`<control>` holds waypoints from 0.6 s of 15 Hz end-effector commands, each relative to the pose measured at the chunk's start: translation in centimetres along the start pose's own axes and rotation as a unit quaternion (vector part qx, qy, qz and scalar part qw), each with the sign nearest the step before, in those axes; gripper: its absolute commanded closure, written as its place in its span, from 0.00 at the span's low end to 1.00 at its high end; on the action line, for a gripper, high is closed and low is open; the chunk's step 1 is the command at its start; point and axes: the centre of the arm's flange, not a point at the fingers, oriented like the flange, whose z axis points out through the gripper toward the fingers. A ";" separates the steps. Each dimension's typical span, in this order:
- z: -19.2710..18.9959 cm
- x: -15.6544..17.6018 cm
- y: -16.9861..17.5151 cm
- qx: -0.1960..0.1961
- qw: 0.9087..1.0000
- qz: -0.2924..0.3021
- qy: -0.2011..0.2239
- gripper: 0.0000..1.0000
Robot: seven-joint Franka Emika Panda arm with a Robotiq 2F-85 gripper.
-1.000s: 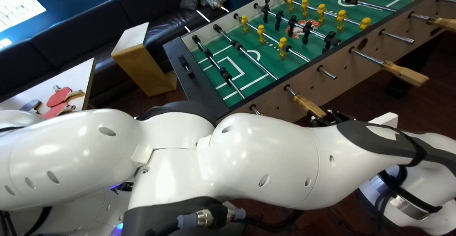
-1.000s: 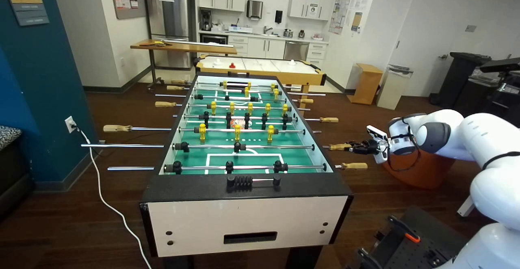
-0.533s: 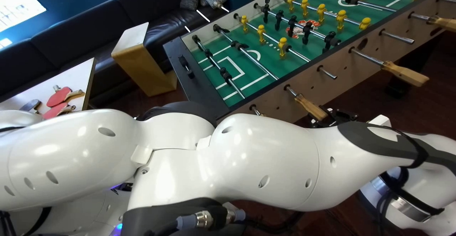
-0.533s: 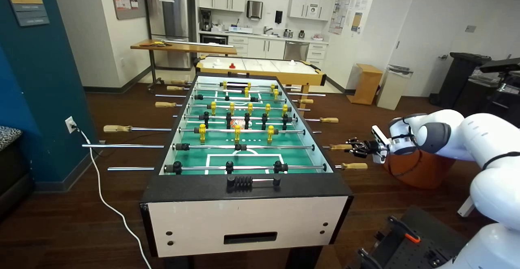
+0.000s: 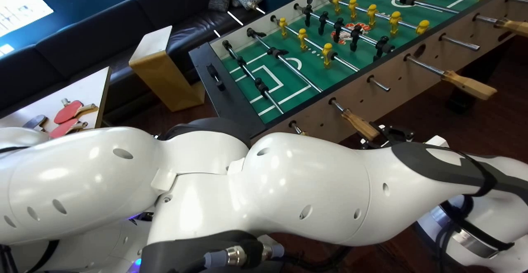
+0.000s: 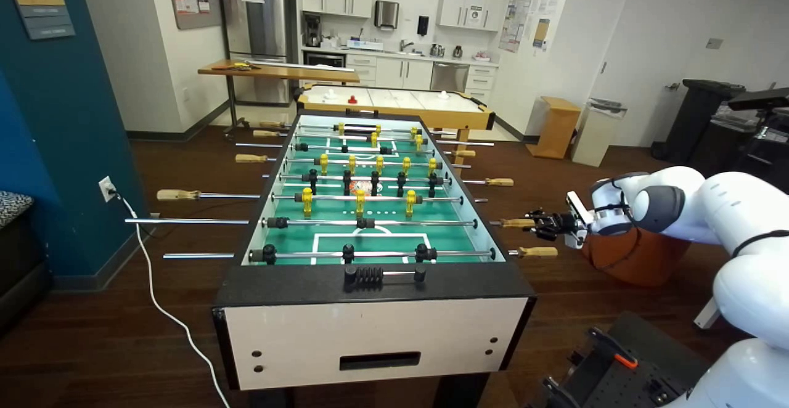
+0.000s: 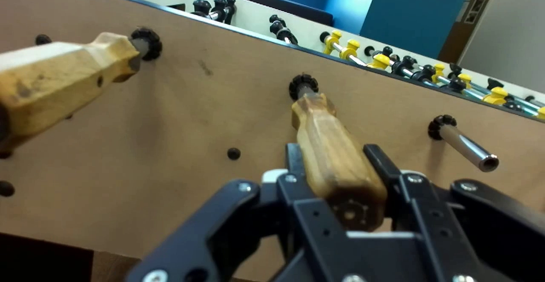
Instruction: Rotate the second rod anticlockwise
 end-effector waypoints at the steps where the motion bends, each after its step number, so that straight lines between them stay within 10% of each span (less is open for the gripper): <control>1: 0.1 -0.4 0.0 0.004 0.995 -0.099 0.015 0.85; 9: 0.0 -0.7 -0.1 -0.001 0.951 -0.308 0.014 0.85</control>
